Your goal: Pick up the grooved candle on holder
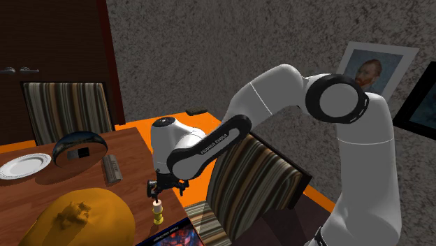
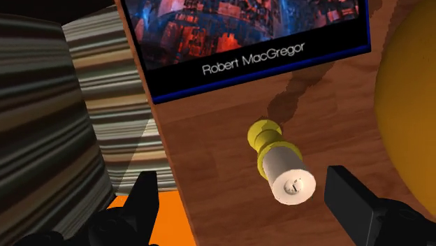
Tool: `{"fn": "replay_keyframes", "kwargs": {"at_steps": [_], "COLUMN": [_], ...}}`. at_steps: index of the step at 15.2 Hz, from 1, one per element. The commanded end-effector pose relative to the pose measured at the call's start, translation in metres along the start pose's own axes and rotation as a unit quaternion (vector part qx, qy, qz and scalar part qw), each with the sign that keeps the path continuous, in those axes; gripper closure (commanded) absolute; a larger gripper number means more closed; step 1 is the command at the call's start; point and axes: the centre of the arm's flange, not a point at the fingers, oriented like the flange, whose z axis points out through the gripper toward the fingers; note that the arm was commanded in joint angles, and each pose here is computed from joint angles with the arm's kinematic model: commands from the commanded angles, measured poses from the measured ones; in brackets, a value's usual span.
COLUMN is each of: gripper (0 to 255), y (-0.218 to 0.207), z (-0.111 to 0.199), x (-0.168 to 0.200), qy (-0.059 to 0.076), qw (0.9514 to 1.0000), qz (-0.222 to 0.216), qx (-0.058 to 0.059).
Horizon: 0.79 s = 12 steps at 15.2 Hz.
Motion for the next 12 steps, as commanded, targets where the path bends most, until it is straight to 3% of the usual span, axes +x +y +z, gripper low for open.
{"fn": "replay_keyframes", "kwargs": {"at_steps": [1, 4, 12], "gripper": [0, 0, 0], "y": [-0.02, -0.048, -0.049], "z": [0.021, 0.047, 0.087], "x": [0.008, 0.018, 0.019], "qy": [0.0, 0.0, 0.0], "qw": [1.0, 0.9999, 0.9999], "qz": [0.005, 0.013, 0.013], "qx": [-0.001, -0.002, -0.002]}}
